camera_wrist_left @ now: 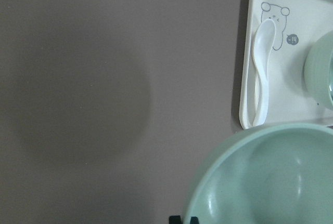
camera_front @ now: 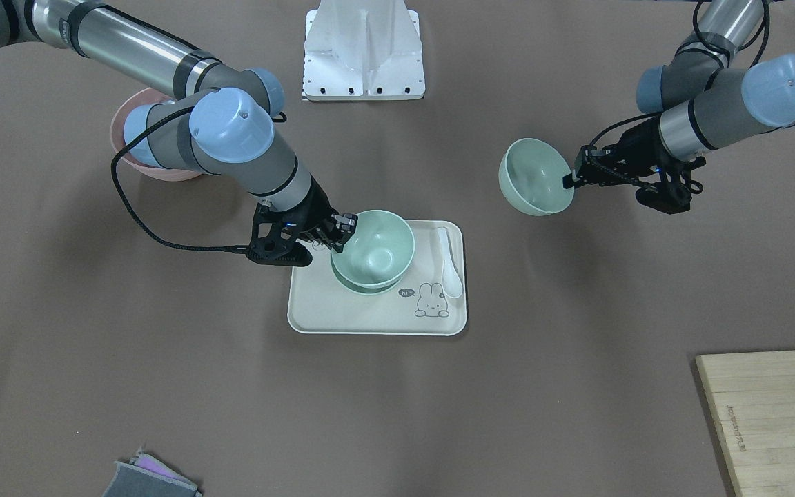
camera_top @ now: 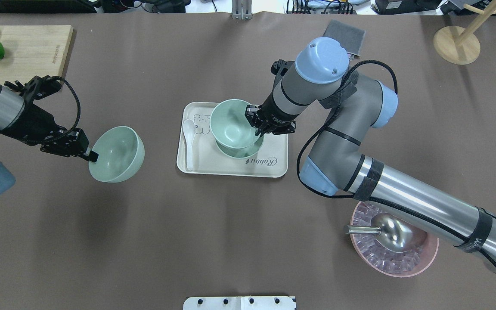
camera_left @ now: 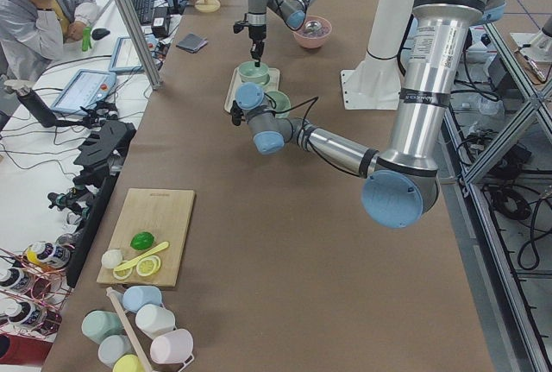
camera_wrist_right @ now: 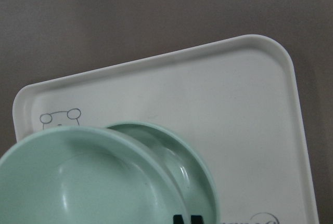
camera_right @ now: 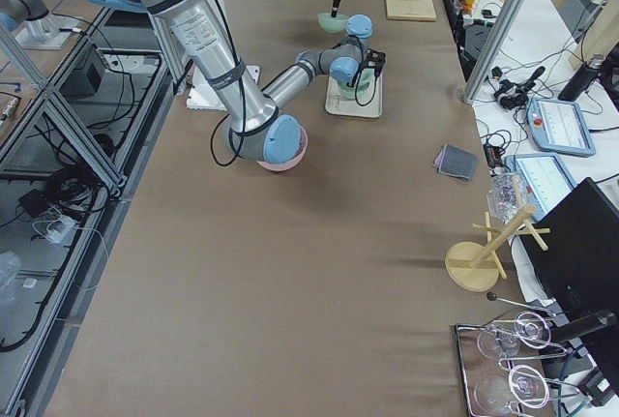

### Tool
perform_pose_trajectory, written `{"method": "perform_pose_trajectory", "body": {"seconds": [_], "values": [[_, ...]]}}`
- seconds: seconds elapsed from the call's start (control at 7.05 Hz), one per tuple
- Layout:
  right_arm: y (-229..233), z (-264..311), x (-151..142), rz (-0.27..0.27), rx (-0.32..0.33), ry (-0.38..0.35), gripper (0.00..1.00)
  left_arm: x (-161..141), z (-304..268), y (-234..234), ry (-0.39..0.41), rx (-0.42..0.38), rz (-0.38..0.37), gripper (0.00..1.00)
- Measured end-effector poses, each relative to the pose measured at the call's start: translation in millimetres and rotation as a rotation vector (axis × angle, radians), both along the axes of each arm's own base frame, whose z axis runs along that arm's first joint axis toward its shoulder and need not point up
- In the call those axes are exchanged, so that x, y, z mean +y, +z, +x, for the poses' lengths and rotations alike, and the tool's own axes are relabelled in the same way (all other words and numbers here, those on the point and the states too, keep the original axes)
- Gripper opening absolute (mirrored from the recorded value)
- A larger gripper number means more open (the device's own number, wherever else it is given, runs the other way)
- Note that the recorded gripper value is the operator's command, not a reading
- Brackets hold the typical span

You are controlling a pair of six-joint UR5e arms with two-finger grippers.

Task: Stack green bowls together

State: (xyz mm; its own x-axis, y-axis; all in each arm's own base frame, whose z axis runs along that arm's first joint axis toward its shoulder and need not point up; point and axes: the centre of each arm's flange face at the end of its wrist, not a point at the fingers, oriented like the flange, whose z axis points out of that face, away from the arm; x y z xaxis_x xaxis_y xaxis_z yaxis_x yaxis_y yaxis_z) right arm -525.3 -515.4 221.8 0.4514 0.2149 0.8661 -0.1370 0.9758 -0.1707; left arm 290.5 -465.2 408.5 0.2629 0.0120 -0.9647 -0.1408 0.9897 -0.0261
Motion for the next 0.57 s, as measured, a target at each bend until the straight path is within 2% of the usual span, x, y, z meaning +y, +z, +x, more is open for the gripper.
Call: {"method": "perform_pose_trajectory", "body": {"seconds": [0.43,0.57], "values": [[1.9,12.1,-3.3,0.018,-0.008,-0.006,1.0,-20.3,15.3,-32.9,-0.003,0.007,-0.011,0.0],[2.2,40.2,-10.9,0.009,-0.03,-0.005,1.0,-35.0,26.7,-60.0,-0.025,0.012,-0.042,0.0]]}}
